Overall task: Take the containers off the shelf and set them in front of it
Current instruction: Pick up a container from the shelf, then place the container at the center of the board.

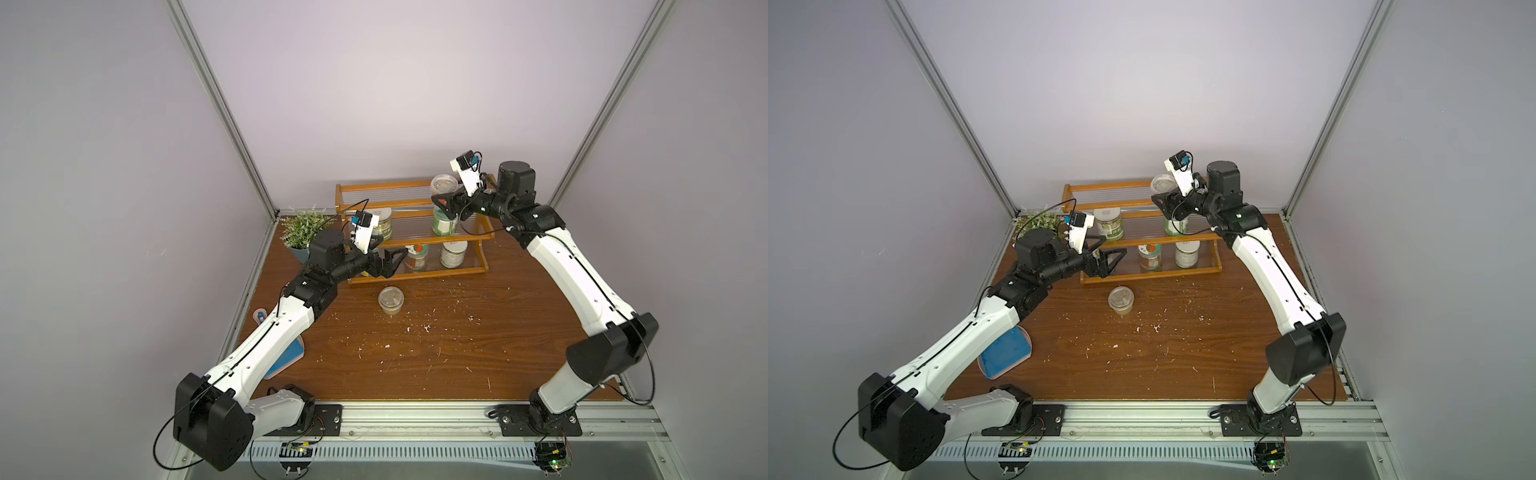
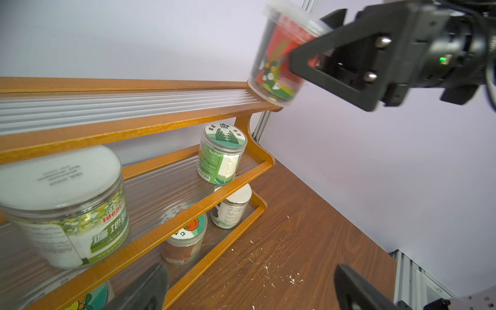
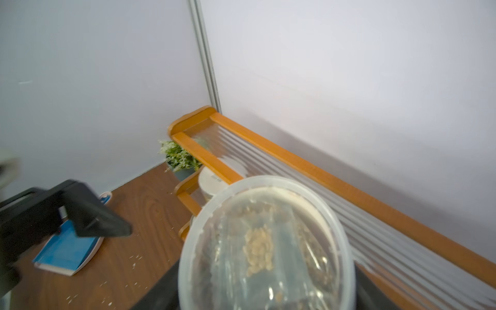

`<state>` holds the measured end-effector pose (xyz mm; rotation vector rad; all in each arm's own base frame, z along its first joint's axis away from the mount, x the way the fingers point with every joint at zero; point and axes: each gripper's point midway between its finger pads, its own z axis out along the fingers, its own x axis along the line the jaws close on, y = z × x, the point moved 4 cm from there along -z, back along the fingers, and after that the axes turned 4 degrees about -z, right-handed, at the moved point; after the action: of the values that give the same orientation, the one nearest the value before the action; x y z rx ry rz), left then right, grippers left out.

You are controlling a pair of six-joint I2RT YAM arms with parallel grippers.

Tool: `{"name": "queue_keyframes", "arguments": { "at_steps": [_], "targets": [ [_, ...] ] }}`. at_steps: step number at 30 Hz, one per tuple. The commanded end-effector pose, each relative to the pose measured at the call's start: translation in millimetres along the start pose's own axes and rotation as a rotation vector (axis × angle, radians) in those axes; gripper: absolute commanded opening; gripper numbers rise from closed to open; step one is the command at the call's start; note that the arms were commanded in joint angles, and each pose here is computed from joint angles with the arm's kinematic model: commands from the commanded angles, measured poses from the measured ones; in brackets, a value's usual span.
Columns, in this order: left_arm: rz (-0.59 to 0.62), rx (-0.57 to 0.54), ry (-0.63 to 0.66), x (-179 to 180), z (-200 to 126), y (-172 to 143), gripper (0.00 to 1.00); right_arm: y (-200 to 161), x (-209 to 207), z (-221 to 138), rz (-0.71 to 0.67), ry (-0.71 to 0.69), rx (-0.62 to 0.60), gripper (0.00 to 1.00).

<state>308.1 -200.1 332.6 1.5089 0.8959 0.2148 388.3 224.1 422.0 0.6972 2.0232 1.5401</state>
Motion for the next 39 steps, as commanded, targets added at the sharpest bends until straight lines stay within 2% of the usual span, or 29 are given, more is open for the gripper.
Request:
{"name": "queue_keyframes", "arguments": {
  "at_steps": [1,7,11,16,27,31,39],
  "targets": [
    [-0.013,-0.009,-0.014,0,-9,-1,0.99,1,28,-24,-0.037,0.048,-0.063,0.74],
    [-0.029,0.011,-0.015,0,-15,-13,0.99,-66,71,-45,0.012,0.099,0.016,0.75],
    [-0.038,0.020,-0.018,0,-17,-21,1.00,-114,85,-51,0.034,0.072,0.051,0.75],
    [-0.045,0.028,-0.023,0,-18,-25,1.00,-168,98,-40,0.081,0.063,0.059,0.75],
    [-0.046,0.031,-0.013,2,-18,-29,0.99,-226,118,6,0.084,0.078,0.061,0.76],
    [-0.049,0.038,-0.006,4,-18,-32,0.99,-250,123,25,0.070,0.071,0.129,0.76],
    [-0.051,0.048,0.006,7,-17,-35,1.00,-283,124,42,0.081,0.059,0.180,0.76]
  ]
}}
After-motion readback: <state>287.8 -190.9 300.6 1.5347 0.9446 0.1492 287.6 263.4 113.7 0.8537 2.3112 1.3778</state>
